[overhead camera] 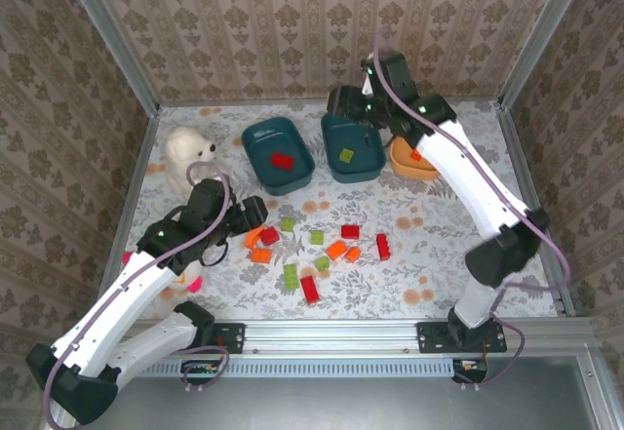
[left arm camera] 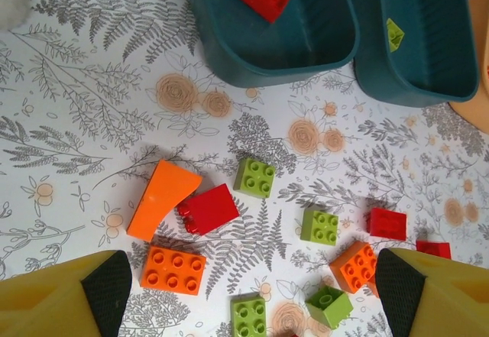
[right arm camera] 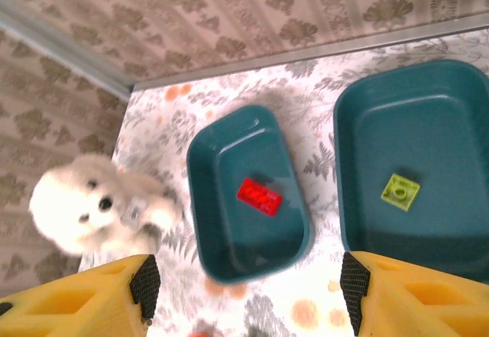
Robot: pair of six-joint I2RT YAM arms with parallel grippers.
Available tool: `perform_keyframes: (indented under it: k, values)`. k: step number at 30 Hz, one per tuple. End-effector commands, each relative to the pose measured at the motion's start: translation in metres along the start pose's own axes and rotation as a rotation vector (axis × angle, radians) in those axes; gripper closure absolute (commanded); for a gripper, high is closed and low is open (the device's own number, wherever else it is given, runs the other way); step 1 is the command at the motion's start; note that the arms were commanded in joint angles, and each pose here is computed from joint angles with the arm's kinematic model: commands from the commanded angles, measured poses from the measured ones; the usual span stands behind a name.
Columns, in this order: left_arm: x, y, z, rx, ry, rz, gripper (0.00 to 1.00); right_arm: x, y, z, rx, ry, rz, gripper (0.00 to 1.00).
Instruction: Sort the legos into containers by color
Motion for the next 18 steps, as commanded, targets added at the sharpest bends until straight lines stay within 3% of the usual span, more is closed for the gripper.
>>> perform_keyframes:
  k: [1, 9, 18]
  values:
    - [0.001, 0.013, 0.003, 0.015, 0.005, -0.041, 0.14, 0.015, 0.007, 0.016, 0.091, -0.040, -0.017, 0.32]
    - [-0.004, 0.026, 0.011, 0.010, 0.041, -0.087, 0.15, 0.062, 0.020, 0.089, 0.213, -0.028, -0.077, 0.31]
    - [-0.016, 0.037, 0.020, 0.029, 0.076, -0.119, 0.16, 0.063, 0.019, 0.173, 0.358, 0.087, -0.097, 0.31]
Point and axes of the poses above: each hand's point on the last joint's axis, 136 mm out from that joint toward the fingers, its own x axis back along the fingers, its own y axis along the line the jaws close on, z = x × y, the point moved 1 cm from there along x, back along the fingers, and after that the axes turned 13 degrees about x, right-handed, at the moved point
